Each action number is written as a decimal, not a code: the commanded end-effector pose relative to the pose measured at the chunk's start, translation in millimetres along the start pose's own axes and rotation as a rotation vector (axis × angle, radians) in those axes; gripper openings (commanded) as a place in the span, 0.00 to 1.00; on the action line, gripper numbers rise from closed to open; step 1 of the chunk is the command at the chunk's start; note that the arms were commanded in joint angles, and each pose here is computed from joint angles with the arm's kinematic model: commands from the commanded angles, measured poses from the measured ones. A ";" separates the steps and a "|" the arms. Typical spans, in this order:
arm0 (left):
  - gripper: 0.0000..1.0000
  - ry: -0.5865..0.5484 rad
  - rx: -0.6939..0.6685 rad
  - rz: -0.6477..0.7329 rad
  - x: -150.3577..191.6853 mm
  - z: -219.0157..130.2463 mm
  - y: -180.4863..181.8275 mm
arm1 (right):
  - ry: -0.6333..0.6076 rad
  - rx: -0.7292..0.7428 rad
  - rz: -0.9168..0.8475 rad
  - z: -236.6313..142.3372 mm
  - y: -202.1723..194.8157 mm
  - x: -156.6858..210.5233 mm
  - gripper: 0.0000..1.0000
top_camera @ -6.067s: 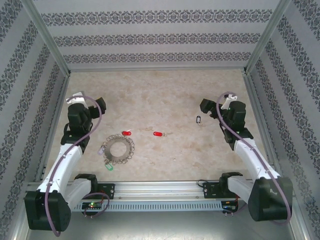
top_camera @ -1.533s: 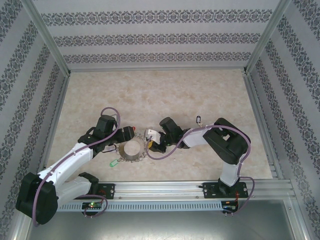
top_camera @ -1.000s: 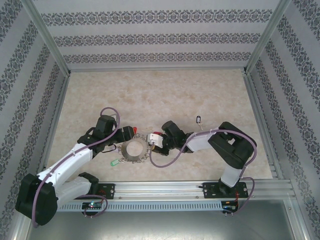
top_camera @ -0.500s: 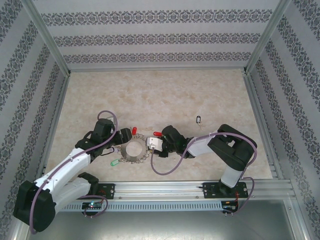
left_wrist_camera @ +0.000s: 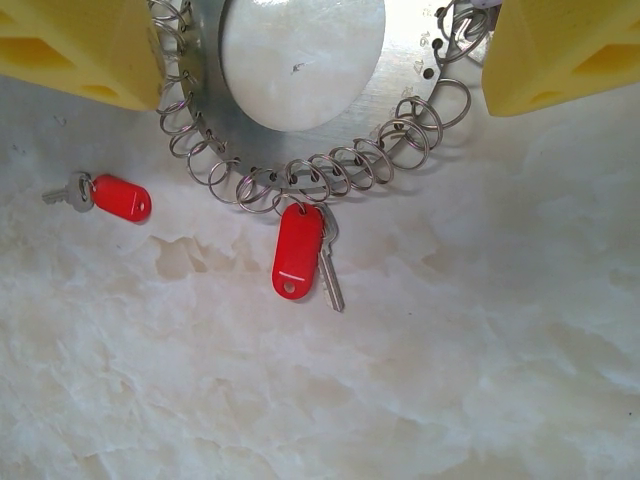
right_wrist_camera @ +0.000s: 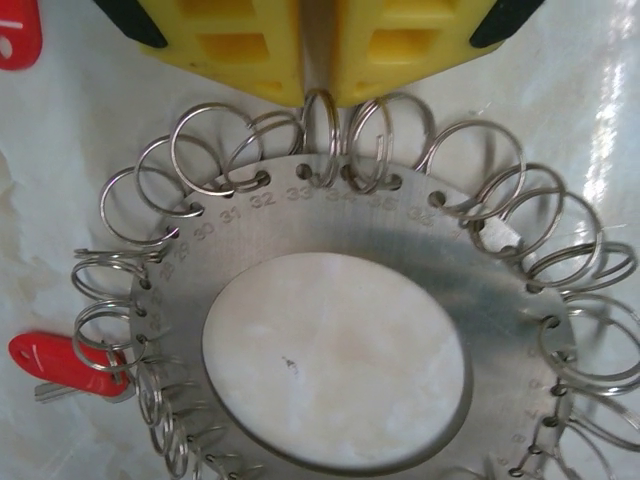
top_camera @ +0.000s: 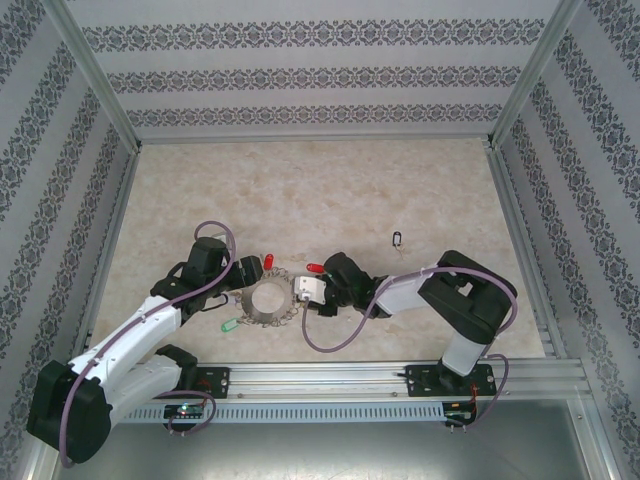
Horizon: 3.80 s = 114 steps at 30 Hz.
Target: Put the keys on the keyring
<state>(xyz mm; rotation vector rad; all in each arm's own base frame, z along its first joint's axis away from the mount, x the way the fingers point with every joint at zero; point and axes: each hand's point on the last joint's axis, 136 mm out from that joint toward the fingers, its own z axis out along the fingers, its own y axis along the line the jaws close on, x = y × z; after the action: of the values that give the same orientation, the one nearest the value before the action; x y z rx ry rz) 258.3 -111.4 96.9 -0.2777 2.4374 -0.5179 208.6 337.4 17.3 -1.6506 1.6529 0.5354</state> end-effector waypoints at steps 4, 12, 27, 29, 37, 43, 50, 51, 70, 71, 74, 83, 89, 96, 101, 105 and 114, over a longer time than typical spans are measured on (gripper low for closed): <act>0.84 -0.014 -0.022 0.023 -3.8 -0.3 4.8 | 0.058 -0.001 -0.005 -6.2 7.4 14.5 0.21; 0.84 -0.013 -0.020 0.020 -4.9 -0.6 3.5 | 0.037 -0.002 -0.017 -4.2 5.0 2.8 0.21; 0.84 -0.024 -0.024 0.024 -7.9 -3.0 3.3 | 0.017 0.057 0.048 -11.6 -11.5 -5.3 0.20; 0.84 -0.025 -0.021 0.026 -9.0 -3.5 2.3 | 0.011 0.083 0.060 -13.2 -19.6 -7.2 0.21; 0.84 -0.030 -0.023 0.030 -10.3 -5.0 2.0 | -0.025 0.043 0.074 -5.1 -27.6 -17.1 0.20; 0.84 -0.031 -0.032 0.036 -10.9 -6.9 3.2 | -0.028 0.015 0.088 2.5 -24.2 -16.6 0.20; 0.84 -0.041 -0.035 0.036 -11.2 -8.7 4.3 | -0.017 0.018 0.111 -2.7 -18.7 -9.9 0.23; 0.84 -0.040 -0.035 0.035 -11.0 -8.3 4.6 | -0.016 0.014 0.116 -3.4 -17.1 -8.8 0.24; 0.84 -0.045 -0.035 0.035 -12.5 -9.0 4.1 | -0.038 -0.033 0.171 1.0 -5.5 -13.2 0.24; 0.84 -0.048 -0.034 0.035 -13.1 -9.4 3.6 | -0.042 -0.040 0.177 1.4 -4.3 -14.9 0.25; 0.84 -0.046 -0.035 0.033 -12.3 -9.1 4.3 | -0.030 -0.034 0.199 5.8 -6.2 -14.6 0.27; 0.84 -0.055 -0.031 0.040 -15.5 -10.8 2.3 | -0.020 0.012 0.218 13.9 -15.2 -10.8 0.28; 0.84 -0.054 -0.034 0.041 -15.5 -10.8 2.7 | -0.035 0.003 0.248 17.8 -15.2 -14.0 0.30; 0.84 -0.058 -0.033 0.049 -16.5 -12.2 2.0 | -0.016 0.015 0.231 16.9 -13.3 -7.4 0.21; 0.84 -0.061 -0.023 0.055 -18.5 -14.3 -0.9 | -0.028 0.037 0.186 7.3 -18.0 -15.4 0.05; 0.84 -0.087 0.004 0.074 -26.0 -20.4 -8.4 | -0.042 0.067 0.133 -6.2 -24.4 -27.1 0.05; 0.83 -0.261 0.133 0.227 -63.9 -62.3 -45.2 | -0.112 0.115 0.001 -70.8 -44.1 -69.5 0.04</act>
<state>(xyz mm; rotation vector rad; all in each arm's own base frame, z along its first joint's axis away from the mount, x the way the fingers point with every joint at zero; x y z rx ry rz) 267.8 -111.2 159.6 -0.1214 2.2499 -0.5120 233.3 335.8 104.3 -1.4523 1.6312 0.5392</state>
